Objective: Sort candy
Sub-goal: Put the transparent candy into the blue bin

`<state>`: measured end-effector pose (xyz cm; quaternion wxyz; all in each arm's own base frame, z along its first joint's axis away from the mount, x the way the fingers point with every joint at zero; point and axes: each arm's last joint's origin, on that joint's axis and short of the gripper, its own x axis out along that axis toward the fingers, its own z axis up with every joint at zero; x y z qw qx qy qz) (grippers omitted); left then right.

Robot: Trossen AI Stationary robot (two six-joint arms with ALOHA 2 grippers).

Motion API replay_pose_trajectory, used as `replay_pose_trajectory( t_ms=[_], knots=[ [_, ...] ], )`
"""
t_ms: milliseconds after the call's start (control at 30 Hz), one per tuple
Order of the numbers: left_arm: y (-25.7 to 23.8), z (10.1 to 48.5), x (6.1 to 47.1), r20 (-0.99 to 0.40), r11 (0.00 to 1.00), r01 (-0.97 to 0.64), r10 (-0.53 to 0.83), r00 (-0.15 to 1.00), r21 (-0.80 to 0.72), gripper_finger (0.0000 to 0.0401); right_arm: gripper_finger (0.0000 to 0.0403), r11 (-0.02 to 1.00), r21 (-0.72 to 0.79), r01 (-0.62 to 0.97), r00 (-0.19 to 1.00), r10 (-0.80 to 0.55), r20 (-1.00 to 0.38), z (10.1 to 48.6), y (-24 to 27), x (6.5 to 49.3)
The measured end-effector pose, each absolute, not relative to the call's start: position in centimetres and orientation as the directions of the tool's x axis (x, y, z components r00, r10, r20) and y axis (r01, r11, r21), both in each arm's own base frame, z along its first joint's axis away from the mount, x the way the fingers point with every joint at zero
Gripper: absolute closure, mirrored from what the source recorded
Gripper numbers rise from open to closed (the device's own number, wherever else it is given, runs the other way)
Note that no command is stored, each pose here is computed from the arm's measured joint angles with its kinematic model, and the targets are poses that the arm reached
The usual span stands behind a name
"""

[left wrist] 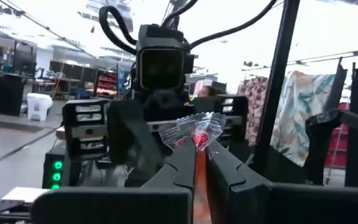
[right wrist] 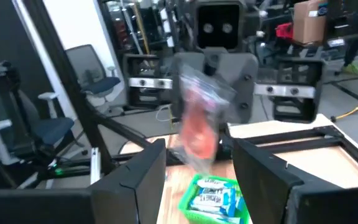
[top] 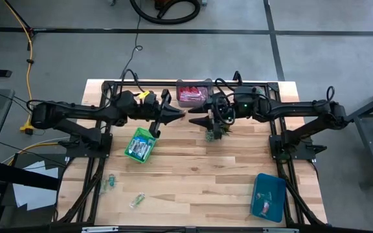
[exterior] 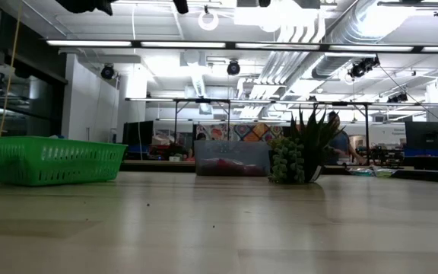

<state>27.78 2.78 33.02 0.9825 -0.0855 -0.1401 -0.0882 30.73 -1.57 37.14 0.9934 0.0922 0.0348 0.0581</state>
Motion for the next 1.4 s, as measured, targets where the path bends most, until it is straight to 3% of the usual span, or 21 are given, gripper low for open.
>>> replay_pose_trajectory(
  t_ms=[667,800,967,1200,1400],
  knots=[
    [2.8,33.4,27.6,0.316,0.984,0.163,-0.134,0.939,-0.068,0.0401,0.0227,0.967,0.226,-0.116,0.993,0.120,-0.003,35.8,-1.6,33.2],
    [2.8,33.4,27.6,0.316,0.987,0.155,-0.132,0.939,-0.047,0.0401,0.0276,0.968,0.226,-0.105,0.994,0.108,-0.004,35.8,-1.3,33.3],
    [2.8,33.4,27.6,0.313,0.988,0.149,-0.131,0.941,-0.033,0.0397,0.0388,0.971,0.226,-0.082,0.996,0.085,-0.006,35.7,-1.3,33.3],
    [3.2,33.0,27.5,0.245,0.985,0.133,-0.103,0.964,-0.108,0.0340,0.0398,0.973,0.226,-0.053,0.998,0.061,-0.030,35.7,-1.7,33.0],
    [4.4,33.0,24.5,0.035,0.983,0.044,-0.039,0.999,-0.180,0.0281,0.0400,0.986,0.165,0.013,0.992,0.008,-0.128,36.6,-3.1,30.4]
  ],
)
